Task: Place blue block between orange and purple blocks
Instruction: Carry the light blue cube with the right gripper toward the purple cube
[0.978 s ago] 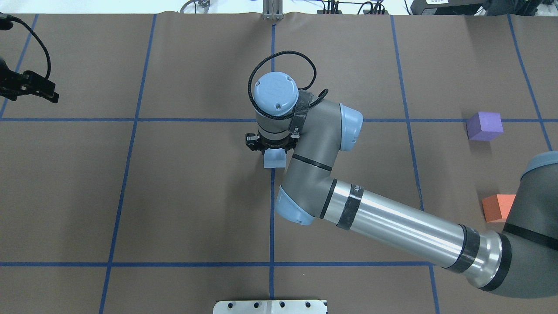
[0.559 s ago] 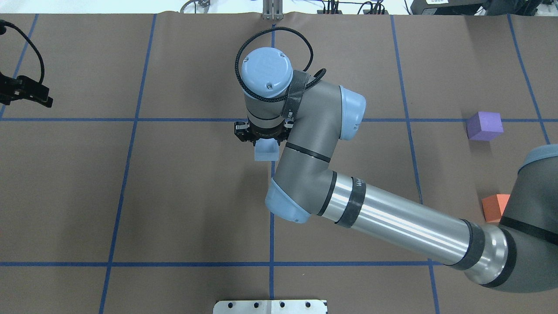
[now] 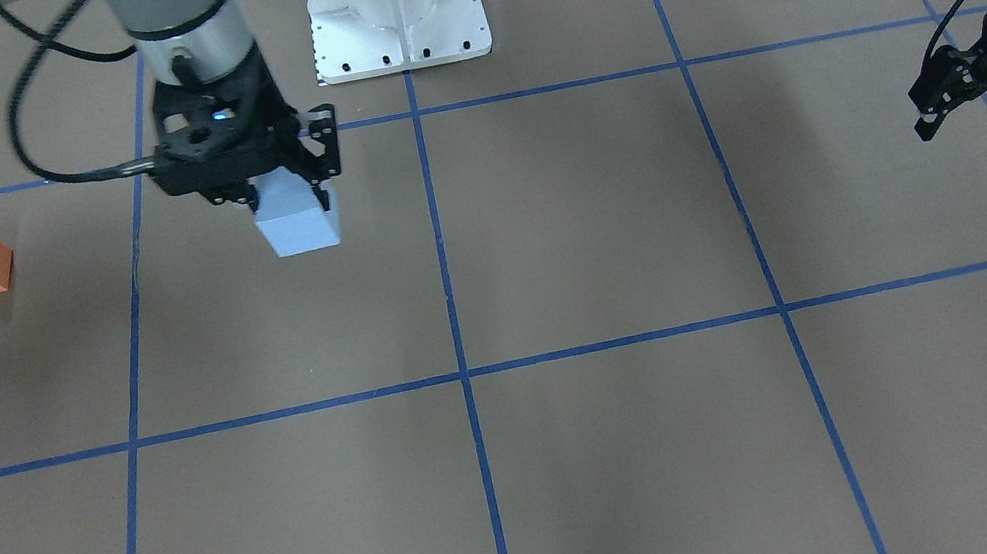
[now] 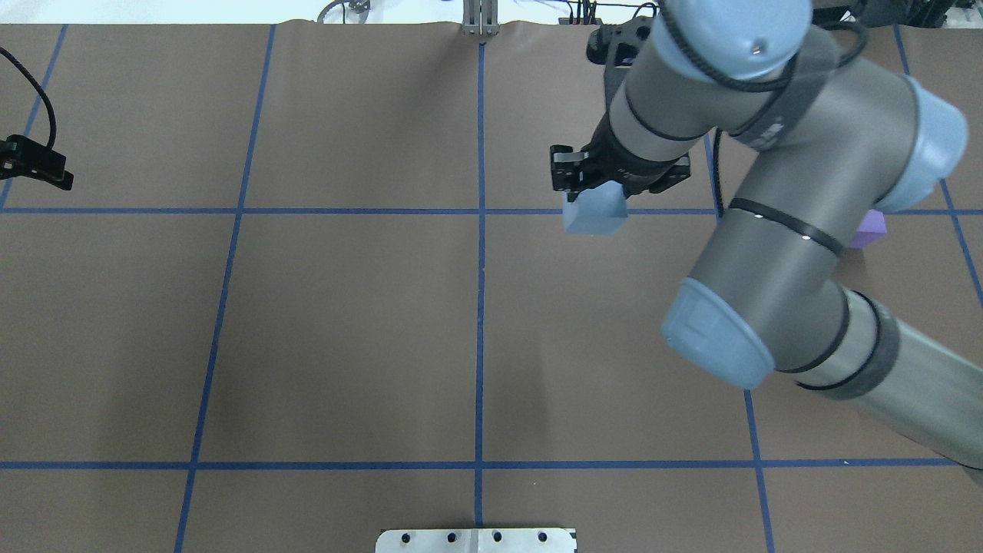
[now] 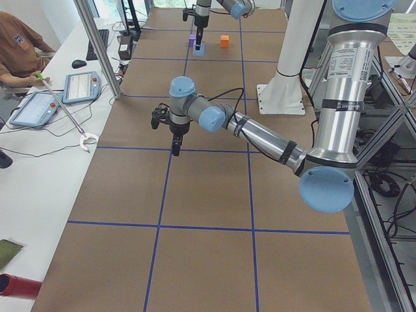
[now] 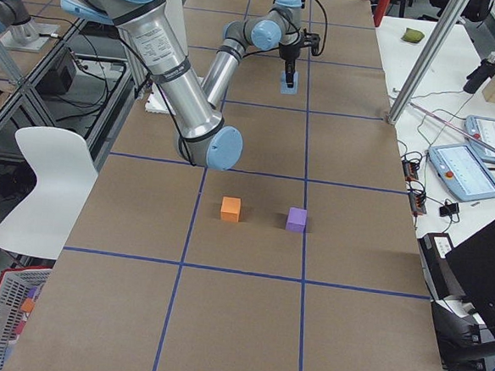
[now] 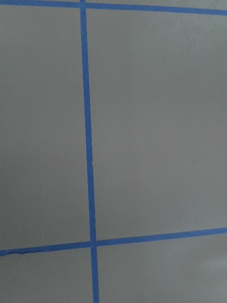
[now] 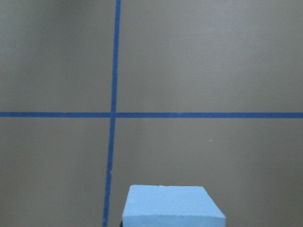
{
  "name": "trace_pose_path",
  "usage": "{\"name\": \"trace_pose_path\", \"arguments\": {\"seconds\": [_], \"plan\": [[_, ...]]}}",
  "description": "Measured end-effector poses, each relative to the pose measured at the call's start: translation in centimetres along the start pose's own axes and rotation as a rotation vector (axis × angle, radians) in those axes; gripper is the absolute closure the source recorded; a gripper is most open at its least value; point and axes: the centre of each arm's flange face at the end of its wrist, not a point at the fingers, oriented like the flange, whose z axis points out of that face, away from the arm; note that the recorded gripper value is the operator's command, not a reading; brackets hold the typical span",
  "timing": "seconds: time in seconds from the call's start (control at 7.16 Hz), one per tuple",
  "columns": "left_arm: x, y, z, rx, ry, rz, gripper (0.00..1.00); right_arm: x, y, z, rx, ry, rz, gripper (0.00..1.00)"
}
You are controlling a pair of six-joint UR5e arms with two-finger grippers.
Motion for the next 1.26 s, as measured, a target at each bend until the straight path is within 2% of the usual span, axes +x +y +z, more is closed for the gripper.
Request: {"name": "trace_pose_path", "arguments": {"seconds": [0.28, 0.56, 0.7, 0.98, 1.26], "plan": [[-0.4, -0.1, -0.1, 0.021, -0.027, -0.002, 0.0, 12.3, -1.3, -0.6, -0.024, 0.075, -0.071, 1.0], [-0.4, -0.2, -0.2, 0.025, -0.032, 0.0, 0.0, 24.4, -1.0, 0.4, -0.097, 0.158, -0.146, 1.0], [-0.4, -0.1, -0.2, 0.026, -0.033, 0.001, 0.0, 28.9, -0.3, 1.0, -0.127, 0.182, -0.164, 1.0], [-0.5, -0.1, 0.0, 0.024, -0.035, 0.001, 0.0, 34.5, 0.6, 4.3, -0.157, 0.199, -0.158, 1.0], [-0.8, -0.1, 0.2, 0.019, -0.037, -0.002, 0.0, 38.5, 0.5, 8.6, -0.141, 0.19, -0.14, 1.0]]}}
